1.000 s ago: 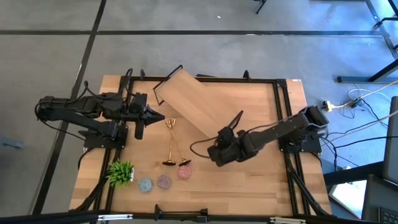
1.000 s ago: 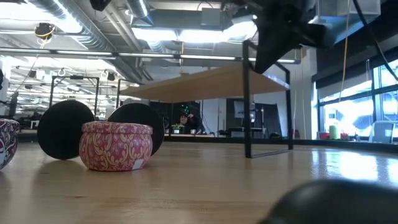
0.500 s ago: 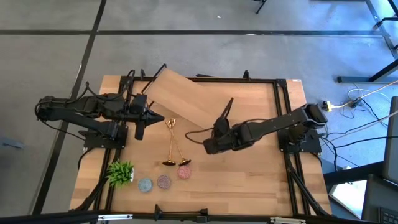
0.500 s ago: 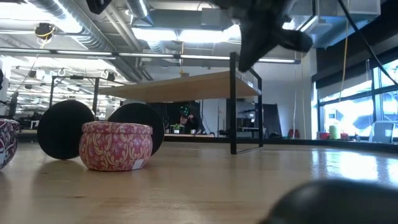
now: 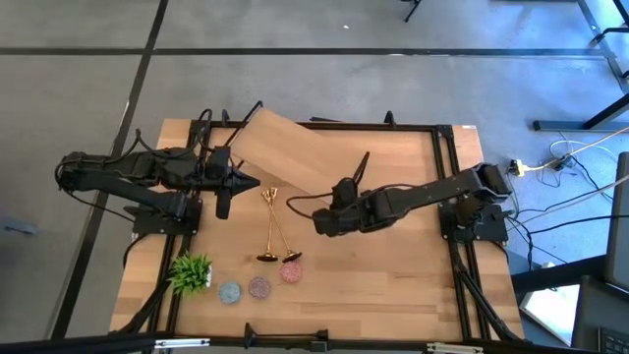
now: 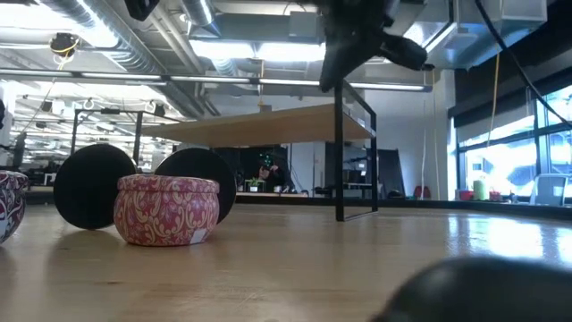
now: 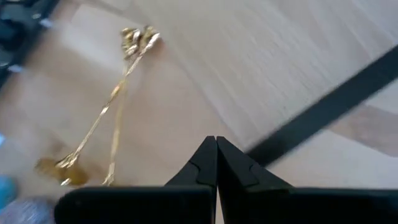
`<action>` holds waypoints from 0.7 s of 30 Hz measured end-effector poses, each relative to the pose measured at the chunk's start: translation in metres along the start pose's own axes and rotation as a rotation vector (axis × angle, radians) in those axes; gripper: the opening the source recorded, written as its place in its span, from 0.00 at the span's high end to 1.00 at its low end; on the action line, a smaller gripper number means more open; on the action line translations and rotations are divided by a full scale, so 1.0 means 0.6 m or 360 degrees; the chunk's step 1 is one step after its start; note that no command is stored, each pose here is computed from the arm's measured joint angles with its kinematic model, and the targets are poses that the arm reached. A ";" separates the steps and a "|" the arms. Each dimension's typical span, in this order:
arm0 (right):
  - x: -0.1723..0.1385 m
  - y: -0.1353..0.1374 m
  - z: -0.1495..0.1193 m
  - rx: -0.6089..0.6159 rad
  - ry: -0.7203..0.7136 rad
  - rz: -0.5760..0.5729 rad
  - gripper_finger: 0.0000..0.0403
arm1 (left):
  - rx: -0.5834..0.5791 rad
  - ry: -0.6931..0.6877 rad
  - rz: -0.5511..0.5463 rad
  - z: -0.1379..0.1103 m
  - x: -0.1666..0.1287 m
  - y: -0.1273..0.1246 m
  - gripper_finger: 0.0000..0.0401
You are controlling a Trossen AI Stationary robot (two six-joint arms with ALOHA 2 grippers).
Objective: Pick & Place candle stick holders
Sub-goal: Adjust the shelf
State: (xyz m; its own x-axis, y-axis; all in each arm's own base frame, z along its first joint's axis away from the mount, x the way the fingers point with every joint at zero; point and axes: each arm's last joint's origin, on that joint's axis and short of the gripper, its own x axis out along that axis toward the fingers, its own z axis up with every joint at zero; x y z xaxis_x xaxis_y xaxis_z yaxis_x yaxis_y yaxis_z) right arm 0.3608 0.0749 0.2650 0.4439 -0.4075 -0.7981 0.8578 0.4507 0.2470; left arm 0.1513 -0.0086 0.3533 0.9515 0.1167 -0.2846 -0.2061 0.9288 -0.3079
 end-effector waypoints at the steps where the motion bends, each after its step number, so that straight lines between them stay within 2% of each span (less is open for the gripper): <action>1: 0.006 -0.001 0.002 0.0005 -0.0002 -0.0017 1.00 | -0.0007 0.0000 0.0000 0.000 0.000 0.000 0.99; 7: 0.027 -0.018 0.007 -0.0009 0.0030 -0.0198 1.00 | -0.0044 0.0008 -0.0019 0.000 0.000 -0.001 0.99; 10: 0.027 -0.042 0.008 -0.0034 0.0061 -0.0411 1.00 | -0.0059 0.0011 -0.0025 0.000 0.000 -0.001 0.99; 14: 0.022 -0.065 0.013 -0.0052 -0.0047 -0.0629 1.00 | -0.0066 0.0011 -0.0024 0.000 0.000 -0.001 0.99; 21: 0.032 -0.079 0.038 -0.0038 -0.0167 -0.0724 1.00 | -0.0066 0.0011 -0.0024 0.000 0.000 -0.001 0.99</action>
State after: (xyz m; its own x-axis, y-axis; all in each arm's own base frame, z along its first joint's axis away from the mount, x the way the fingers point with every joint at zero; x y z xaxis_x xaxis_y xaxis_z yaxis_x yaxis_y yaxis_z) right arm 0.3347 0.0276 0.2509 0.0489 -0.6454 -0.7623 0.9658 0.2251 -0.1287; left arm 0.1513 -0.0091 0.3533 0.9530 0.1002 -0.2858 -0.2011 0.9150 -0.3497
